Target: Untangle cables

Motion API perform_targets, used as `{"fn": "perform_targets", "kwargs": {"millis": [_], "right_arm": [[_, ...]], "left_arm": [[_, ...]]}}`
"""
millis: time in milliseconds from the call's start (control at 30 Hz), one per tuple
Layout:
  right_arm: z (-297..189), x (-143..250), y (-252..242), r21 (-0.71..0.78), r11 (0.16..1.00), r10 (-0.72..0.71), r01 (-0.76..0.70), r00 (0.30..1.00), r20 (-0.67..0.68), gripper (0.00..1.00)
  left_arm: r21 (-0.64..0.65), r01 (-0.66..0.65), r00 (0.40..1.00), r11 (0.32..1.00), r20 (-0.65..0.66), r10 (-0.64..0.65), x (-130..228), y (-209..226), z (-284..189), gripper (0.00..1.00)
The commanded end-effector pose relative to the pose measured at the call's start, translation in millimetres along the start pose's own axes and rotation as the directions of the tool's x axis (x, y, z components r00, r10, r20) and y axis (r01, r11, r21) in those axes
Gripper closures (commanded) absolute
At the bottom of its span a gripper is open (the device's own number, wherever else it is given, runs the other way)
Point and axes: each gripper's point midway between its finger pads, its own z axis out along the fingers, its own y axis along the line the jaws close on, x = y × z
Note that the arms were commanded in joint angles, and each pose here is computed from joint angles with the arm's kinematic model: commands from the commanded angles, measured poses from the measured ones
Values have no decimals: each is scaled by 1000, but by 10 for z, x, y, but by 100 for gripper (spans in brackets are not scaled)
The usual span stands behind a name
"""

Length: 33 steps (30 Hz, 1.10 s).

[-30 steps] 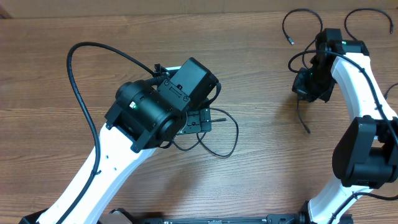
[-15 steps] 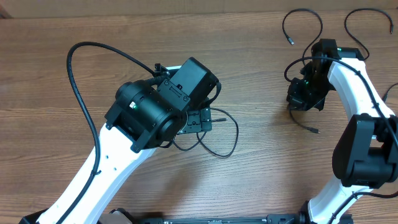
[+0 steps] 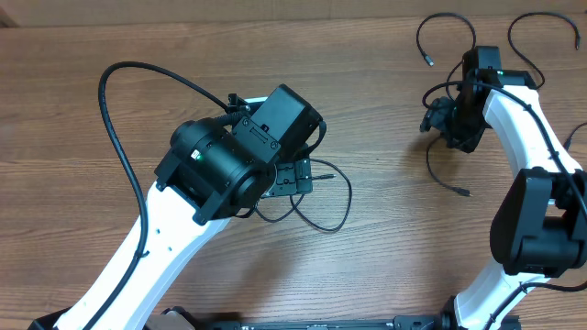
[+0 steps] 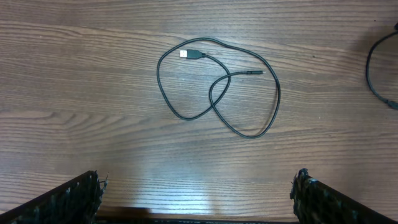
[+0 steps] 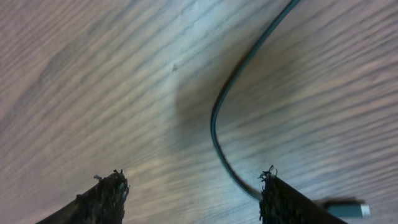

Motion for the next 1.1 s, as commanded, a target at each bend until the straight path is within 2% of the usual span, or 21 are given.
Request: {"fn": "perform_targets", "kwargs": {"millis": [0,333,633,800,967,1067], "right_arm": [[70,-115,-203,110,987,112,-120,991,69,30],[482,-123,-258,149,981,124,-127,992,34,30],[677,-71,-279,162,979,127,-125,992,-4,45],[773,-47,-295,171,978,128,-123,992,-21,61],[884,57,-220,130,984,135,-124,987,-84,96],[891,89,-125,77,992,110,-102,988,-112,96]], "left_arm": [[-15,-3,1000,1000,-3,3,-12,13,31,1],[-16,-4,1000,1000,-2,4,-13,15,31,0],[-26,-3,1000,1000,9,4,-32,32,30,0],[-28,-3,1000,1000,10,4,-34,35,31,0],[-28,-3,1000,1000,10,4,-35,35,31,0],[-28,-3,1000,1000,10,4,-35,36,30,0]]}}
